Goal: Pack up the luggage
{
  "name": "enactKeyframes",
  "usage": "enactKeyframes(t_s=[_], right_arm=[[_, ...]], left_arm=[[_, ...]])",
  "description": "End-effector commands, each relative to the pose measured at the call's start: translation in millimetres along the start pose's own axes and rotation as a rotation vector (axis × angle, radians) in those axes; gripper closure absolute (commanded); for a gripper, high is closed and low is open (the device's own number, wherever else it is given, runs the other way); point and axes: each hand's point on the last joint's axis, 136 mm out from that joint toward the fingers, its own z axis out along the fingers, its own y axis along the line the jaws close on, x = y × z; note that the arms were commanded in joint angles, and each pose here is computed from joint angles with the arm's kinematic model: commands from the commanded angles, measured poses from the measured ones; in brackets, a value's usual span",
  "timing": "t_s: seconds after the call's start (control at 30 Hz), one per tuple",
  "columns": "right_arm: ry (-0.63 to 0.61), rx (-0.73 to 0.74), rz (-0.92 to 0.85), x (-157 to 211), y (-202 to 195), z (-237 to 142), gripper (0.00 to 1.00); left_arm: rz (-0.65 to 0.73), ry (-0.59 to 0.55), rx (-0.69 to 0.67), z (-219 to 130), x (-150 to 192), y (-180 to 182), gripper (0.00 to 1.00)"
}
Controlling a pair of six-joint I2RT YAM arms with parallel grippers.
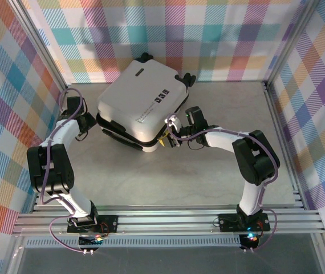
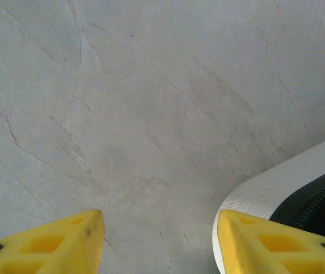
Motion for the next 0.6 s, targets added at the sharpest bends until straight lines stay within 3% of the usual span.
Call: enactKeyframes(t_s=[0.0,0.57], right_arm=[[0.01,-0.079,0.013,10,13,4,0.54],[0.025,-0.089,0.052,20,6,14,0.55]], left_arm=[[0.007,-0.006,-0.008,-8,-3,4,0.45],[0.013,-0.01,-0.013,-11,-4,5,0.45]])
